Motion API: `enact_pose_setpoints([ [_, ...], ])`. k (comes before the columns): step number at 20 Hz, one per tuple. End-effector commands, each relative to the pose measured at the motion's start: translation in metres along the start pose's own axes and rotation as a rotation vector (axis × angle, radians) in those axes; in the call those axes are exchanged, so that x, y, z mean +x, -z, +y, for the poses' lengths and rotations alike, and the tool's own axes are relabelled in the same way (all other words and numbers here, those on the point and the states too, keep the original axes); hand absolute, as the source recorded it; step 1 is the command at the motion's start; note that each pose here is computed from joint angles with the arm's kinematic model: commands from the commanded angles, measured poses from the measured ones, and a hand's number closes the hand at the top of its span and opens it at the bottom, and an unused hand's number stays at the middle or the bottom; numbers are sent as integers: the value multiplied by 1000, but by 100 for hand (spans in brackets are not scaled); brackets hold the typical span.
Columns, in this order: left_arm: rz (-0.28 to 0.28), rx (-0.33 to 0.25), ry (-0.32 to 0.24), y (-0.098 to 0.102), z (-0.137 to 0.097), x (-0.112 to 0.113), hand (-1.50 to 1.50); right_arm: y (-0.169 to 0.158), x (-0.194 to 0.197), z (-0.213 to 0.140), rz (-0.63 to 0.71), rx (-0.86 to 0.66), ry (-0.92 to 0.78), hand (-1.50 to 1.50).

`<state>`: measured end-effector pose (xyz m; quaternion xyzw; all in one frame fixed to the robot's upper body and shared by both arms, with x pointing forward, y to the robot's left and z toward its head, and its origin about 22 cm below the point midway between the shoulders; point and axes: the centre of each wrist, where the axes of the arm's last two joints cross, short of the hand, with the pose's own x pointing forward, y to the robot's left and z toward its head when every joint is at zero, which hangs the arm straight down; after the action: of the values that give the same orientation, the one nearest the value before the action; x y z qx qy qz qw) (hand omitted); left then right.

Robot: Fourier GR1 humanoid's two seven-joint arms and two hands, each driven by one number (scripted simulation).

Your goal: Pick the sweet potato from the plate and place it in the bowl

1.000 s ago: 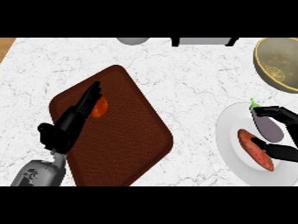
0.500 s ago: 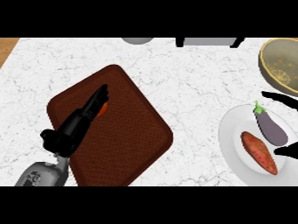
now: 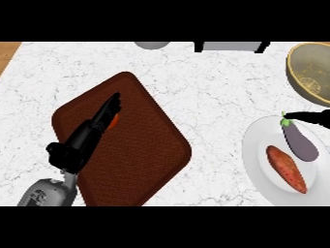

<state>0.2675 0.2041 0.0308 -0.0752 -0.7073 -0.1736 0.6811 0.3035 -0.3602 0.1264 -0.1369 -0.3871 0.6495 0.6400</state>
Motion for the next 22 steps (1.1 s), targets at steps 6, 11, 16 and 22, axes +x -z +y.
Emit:
enact_pose_setpoints([
  [6,13,6,13,-5,15,-3,0,14,44,11,98,161,-55,-150],
  [11,6,10,-10,-6,-1,1,0,26,50,28,102,157,-56,-150],
  [16,11,10,-12,-21,1,7,0,8,48,31,94,80,-68,-150],
  [22,4,3,-19,10,-12,-8,0,10,56,47,72,4,-103,-150],
])
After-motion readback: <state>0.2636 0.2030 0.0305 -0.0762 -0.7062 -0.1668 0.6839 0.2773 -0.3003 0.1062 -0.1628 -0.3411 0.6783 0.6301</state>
